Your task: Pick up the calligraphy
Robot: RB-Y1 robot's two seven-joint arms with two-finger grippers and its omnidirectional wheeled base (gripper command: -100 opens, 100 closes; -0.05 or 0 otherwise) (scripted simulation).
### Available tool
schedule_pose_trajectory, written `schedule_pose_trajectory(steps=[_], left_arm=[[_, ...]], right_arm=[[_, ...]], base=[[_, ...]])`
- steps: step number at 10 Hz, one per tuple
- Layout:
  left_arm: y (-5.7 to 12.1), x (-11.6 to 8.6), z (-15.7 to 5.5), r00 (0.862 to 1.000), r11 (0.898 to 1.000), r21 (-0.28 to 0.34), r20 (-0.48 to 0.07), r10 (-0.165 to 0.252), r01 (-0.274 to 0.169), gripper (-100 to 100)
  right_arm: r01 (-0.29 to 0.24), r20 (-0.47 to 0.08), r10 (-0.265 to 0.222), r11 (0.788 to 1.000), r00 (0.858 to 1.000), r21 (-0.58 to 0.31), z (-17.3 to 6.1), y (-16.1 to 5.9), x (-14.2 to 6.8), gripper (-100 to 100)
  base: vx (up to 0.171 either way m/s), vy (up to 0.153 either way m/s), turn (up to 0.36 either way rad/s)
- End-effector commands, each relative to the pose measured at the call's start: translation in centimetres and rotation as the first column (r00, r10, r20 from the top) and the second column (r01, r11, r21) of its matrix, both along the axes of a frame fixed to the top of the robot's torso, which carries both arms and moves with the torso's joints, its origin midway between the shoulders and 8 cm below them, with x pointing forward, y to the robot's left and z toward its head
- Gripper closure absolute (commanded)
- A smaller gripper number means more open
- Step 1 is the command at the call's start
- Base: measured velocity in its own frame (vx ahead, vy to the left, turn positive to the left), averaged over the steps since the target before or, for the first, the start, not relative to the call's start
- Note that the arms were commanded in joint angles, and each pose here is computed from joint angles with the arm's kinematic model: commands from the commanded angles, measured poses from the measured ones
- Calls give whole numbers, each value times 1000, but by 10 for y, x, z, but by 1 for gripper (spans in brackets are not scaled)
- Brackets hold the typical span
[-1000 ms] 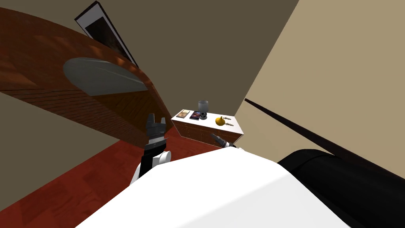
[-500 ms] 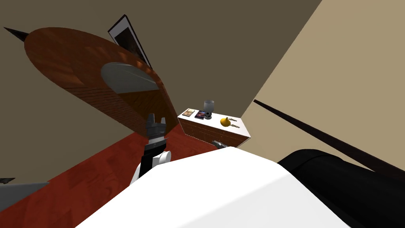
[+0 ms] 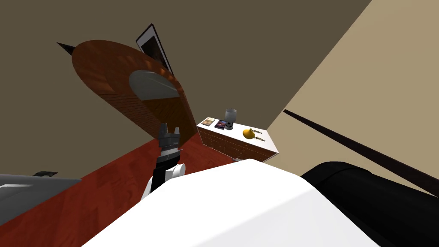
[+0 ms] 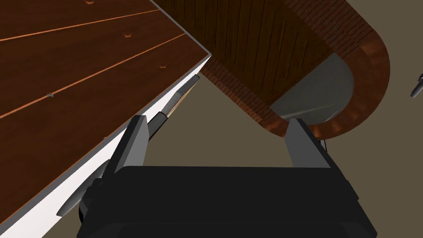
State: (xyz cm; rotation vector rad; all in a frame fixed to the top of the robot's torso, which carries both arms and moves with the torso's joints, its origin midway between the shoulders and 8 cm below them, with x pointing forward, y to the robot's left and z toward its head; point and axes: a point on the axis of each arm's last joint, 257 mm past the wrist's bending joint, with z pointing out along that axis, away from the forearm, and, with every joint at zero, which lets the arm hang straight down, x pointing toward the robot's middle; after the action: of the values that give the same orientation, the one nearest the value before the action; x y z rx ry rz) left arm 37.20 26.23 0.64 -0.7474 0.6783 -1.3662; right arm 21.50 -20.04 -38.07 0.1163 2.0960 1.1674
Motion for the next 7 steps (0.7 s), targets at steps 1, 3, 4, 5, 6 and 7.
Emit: schedule_pose_trajectory(steps=[1, 3, 4, 5, 6, 7], left_arm=[[0, 0, 0, 1000, 1000, 0, 0, 0, 0, 0], [0, 0, 0, 1000, 1000, 0, 0, 0, 0, 0], [0, 0, 0, 1000, 1000, 0, 0, 0, 0, 0], [0, 0, 0, 1000, 1000, 0, 0, 0, 0, 0], [0, 0, 0, 1000, 1000, 0, 0, 0, 0, 0], [0, 0, 0, 1000, 1000, 0, 0, 0, 0, 0]], right_arm=[[-13, -41, 11, 999, 999, -45, -19, -16, -14, -100], [-53, -95, 43, 993, 995, -110, -40, -35, -36, -100], [-99, -139, 76, 982, 987, -164, -55, -52, -55, -100], [-92, -154, 65, 980, 986, -177, -61, -60, -59, -100], [-136, -199, 91, 964, 976, -229, -74, -80, -78, -100], [-131, -216, 77, 961, 973, -245, -81, -90, -83, -100]], base=[[25, 25, 162], [27, 13, 204], [29, 9, 215], [25, 2, 112], [29, 3, 246], [29, -9, 133]])
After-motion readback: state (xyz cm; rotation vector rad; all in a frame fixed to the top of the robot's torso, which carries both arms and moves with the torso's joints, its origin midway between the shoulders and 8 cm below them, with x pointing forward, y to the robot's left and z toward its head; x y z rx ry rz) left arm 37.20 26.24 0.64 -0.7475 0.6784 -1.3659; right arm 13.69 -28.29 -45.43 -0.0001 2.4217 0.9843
